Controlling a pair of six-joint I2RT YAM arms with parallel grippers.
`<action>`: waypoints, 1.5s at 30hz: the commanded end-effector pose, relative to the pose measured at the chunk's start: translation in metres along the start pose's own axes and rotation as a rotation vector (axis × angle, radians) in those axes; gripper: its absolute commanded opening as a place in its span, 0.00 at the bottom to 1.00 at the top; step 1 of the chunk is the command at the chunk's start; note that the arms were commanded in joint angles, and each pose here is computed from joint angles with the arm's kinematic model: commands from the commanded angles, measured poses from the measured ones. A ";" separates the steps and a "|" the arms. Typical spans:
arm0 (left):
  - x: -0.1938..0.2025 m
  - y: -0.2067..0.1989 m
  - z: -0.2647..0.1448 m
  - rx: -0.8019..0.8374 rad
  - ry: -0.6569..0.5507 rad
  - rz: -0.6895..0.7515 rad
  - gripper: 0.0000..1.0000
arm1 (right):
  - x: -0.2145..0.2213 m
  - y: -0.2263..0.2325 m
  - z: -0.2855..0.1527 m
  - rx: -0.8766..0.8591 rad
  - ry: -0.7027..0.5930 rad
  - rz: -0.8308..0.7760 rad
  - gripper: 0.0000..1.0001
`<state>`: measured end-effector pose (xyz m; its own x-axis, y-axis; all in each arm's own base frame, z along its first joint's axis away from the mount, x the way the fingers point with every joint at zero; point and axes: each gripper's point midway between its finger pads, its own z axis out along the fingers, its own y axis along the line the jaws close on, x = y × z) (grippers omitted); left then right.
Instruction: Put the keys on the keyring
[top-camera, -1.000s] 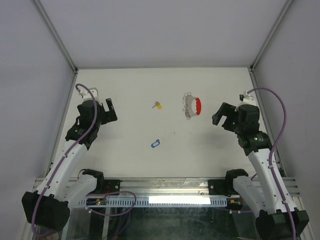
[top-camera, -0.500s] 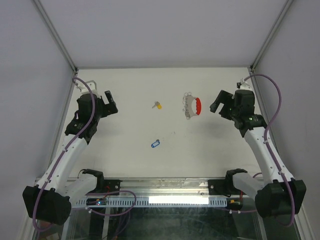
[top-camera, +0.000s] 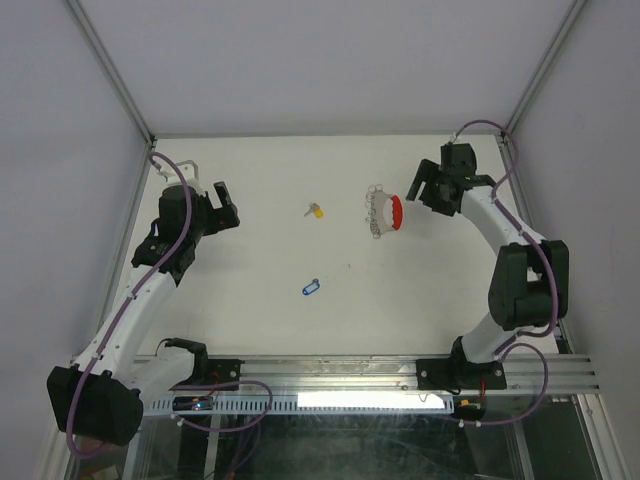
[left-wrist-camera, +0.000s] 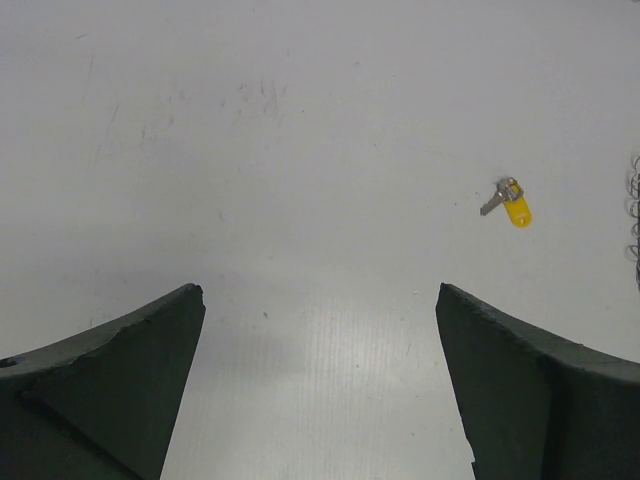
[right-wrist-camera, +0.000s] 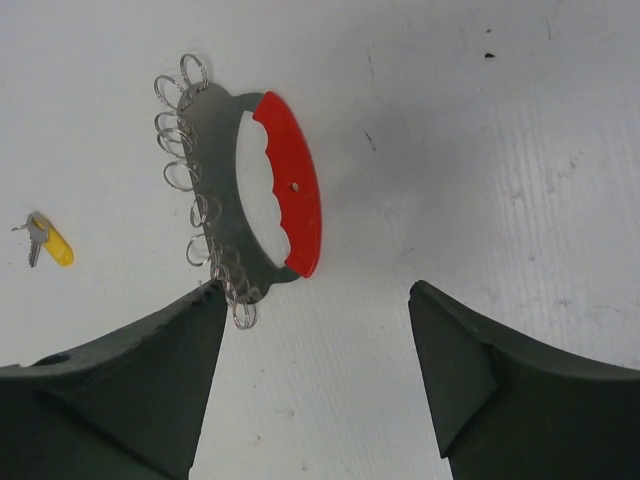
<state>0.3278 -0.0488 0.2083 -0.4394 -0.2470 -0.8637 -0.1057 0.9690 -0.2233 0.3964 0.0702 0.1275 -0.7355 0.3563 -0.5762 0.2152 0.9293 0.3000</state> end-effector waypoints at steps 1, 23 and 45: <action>-0.026 -0.007 -0.009 0.033 -0.072 -0.007 0.99 | -0.020 0.028 0.019 -0.041 -0.006 -0.063 0.76; -0.020 -0.010 -0.005 0.050 -0.040 0.004 0.99 | 0.011 0.029 0.088 0.095 0.145 -0.263 0.66; -0.018 -0.009 -0.001 0.040 -0.027 0.006 0.99 | 0.039 0.021 0.111 0.187 0.190 -0.302 0.55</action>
<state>0.3265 -0.0525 0.1982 -0.4783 -0.2394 -0.8449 -0.0952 0.9706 -0.2212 0.4355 0.1155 0.0241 -0.8979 0.0534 -0.4369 0.0587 0.9983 0.0015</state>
